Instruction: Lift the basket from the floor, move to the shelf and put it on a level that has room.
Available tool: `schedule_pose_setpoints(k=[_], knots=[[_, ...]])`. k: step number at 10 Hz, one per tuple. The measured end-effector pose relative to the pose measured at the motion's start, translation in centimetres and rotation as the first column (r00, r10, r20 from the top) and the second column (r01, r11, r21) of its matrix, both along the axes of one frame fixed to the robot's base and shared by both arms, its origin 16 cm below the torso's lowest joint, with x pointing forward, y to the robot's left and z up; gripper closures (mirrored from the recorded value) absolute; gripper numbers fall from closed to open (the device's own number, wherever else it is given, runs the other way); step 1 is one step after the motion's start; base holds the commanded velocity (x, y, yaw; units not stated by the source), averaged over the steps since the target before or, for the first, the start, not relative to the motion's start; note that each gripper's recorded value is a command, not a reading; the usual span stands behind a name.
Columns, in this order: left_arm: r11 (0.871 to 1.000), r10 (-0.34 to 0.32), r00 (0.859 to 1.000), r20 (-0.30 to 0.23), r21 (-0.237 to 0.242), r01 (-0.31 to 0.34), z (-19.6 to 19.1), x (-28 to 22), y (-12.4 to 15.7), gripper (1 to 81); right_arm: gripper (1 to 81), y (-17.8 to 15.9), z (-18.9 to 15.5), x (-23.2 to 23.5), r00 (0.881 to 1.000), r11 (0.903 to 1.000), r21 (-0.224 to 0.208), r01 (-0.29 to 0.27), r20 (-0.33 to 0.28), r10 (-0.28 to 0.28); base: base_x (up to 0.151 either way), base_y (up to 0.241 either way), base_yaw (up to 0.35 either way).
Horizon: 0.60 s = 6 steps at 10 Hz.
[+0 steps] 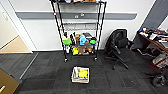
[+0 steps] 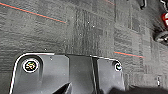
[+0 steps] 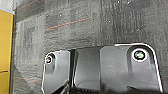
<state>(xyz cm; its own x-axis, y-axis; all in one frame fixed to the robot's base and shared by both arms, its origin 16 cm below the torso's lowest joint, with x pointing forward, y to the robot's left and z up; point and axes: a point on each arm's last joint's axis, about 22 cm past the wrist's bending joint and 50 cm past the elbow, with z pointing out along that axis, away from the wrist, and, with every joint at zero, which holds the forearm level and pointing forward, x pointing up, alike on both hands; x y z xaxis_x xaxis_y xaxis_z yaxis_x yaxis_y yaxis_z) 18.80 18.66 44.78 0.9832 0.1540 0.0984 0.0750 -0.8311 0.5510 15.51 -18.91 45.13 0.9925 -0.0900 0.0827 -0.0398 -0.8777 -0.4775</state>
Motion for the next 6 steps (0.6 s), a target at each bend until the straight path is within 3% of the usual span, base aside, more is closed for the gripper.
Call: schedule_pose_setpoints(k=[2, 6], knots=[[1.000, -0.004, 1.000, -0.024, 0.005, 0.004, -0.2, -1.5, 0.2, 1.0, 1.0, 0.0, -0.1, -1.4, 1.000, 1.0000, -0.001, -0.003, -0.023, 0.003, 0.110, 0.000, 0.000], [1.000, -0.003, 1.000, -0.022, 0.006, 0.004, -0.2, -1.4, 0.3, 1.0, 1.0, -0.1, -0.2, -1.5, 1.000, 1.0000, -0.002, -0.003, -0.023, 0.003, 0.110, 0.000, 0.000]])
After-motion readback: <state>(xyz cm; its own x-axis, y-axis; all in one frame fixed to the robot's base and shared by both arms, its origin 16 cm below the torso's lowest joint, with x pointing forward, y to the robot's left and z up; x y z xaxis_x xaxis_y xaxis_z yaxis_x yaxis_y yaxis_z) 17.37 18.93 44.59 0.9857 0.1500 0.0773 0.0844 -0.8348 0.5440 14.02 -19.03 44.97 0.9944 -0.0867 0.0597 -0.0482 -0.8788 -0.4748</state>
